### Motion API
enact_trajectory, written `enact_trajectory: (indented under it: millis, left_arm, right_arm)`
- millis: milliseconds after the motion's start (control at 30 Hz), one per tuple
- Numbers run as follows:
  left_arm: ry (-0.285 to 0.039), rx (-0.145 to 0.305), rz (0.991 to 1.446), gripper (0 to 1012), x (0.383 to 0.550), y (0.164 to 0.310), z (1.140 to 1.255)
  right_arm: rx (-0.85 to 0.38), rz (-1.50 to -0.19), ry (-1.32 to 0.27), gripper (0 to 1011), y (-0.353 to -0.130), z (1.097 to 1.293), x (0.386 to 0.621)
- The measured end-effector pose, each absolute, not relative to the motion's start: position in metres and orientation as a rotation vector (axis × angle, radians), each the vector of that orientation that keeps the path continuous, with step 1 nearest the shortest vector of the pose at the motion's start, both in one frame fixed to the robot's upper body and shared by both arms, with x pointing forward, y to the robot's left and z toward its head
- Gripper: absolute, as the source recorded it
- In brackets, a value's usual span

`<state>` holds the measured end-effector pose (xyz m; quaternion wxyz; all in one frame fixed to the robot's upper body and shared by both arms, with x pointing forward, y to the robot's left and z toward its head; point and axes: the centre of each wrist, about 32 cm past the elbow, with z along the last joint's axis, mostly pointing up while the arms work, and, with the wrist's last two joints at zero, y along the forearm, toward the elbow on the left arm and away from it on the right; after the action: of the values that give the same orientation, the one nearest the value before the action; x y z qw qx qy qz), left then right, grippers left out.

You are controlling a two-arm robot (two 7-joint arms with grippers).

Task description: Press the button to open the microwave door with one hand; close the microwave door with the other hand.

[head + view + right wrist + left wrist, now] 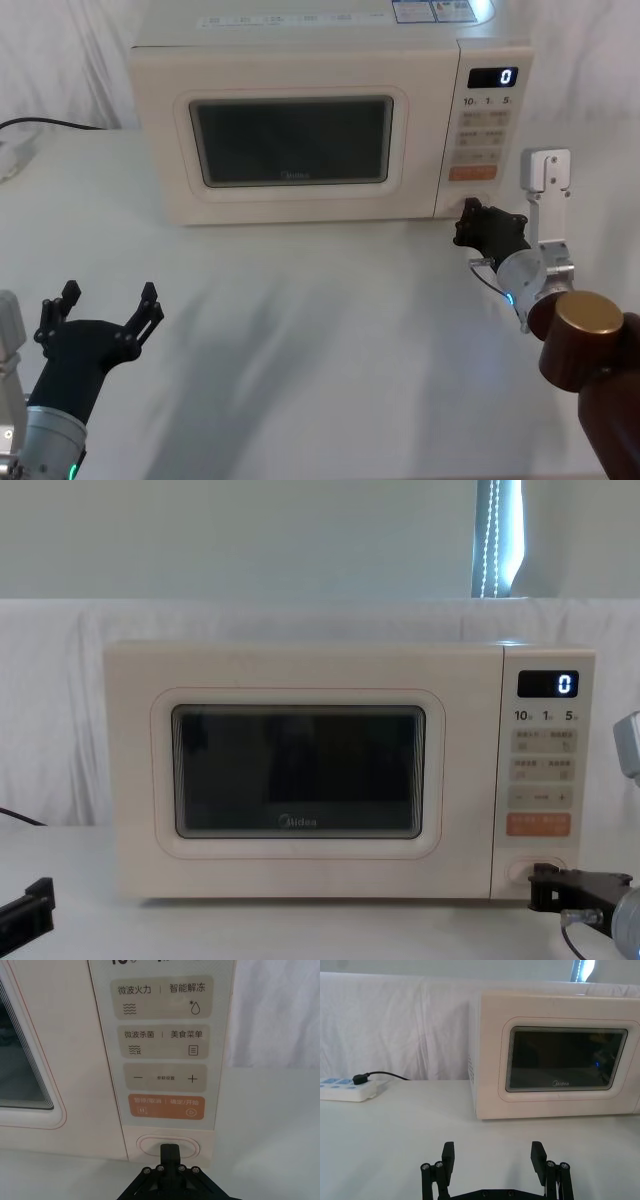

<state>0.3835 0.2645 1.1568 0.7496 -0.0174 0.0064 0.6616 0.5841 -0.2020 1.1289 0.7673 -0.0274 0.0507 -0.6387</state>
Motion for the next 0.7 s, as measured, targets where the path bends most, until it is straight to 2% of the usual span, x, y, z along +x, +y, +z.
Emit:
enact_trajectory:
  millis: [700]
  left_arm:
    - [0.014,-0.038,1.446,1001,0.3835,0.2645,1.1568]
  right_arm:
    - [-0.054,-1.401,0.111,0,-0.2022,1.1279,0.5892]
